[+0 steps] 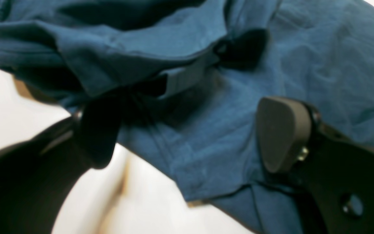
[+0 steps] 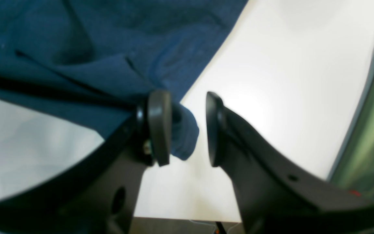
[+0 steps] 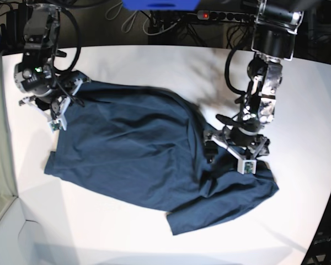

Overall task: Layout the t-shirt on the table in an organized manner, then fold the t-shirt properly
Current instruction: 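Grasp the shirt fabric with the left gripper and lift it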

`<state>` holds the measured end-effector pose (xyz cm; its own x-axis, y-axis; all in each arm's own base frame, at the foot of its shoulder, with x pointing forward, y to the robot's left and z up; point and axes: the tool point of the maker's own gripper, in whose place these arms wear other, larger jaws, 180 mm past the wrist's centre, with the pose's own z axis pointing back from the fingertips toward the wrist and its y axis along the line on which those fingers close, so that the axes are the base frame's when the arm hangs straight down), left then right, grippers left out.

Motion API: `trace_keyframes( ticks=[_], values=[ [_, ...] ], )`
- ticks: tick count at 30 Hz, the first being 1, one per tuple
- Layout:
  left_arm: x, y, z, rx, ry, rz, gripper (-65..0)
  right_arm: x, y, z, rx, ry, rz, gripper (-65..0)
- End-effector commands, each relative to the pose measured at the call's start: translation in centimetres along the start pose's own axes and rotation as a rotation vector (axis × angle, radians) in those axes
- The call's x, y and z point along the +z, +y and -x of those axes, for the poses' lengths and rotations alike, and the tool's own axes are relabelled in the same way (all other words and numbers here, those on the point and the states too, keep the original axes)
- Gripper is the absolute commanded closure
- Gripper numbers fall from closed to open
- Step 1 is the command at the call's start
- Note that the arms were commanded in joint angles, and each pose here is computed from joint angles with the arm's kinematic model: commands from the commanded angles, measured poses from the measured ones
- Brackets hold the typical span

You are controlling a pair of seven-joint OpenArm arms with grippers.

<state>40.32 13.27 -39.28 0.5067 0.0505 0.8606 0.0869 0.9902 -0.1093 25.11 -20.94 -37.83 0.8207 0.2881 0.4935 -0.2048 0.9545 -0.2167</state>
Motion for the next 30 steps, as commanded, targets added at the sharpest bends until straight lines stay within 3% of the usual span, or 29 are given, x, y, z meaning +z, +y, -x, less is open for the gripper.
trace_keyframes(
  ticks=[1, 3, 10, 14, 30],
  values=[
    [-0.2, 0.0, -2.7, -0.008, -0.075, 0.004, -65.0, 0.4, -0.5, -1.0, 0.004, -0.037, 0.015, -19.2],
    [-0.3, -0.5, -2.7, 0.001, -0.076, 0.009, -62.9, 0.4, -0.5, -1.0, 0.004, -0.037, 0.015, -19.2],
    [-1.6, -0.6, -1.9, 0.022, -0.038, 0.002, -36.2, 0.4, -0.5, -1.0, 0.004, -0.037, 0.015, -19.2],
    [-1.7, -1.2, -2.0, 0.031, -0.042, 0.008, -27.2, 0.4, -1.1, -0.9, 0.015, -0.033, 0.027, -19.2],
    [-2.2, -1.1, -3.8, 0.036, -0.07, 0.002, -24.8, -0.4, -1.7, -0.6, 0.017, -0.007, 0.028, -19.2]
  ],
)
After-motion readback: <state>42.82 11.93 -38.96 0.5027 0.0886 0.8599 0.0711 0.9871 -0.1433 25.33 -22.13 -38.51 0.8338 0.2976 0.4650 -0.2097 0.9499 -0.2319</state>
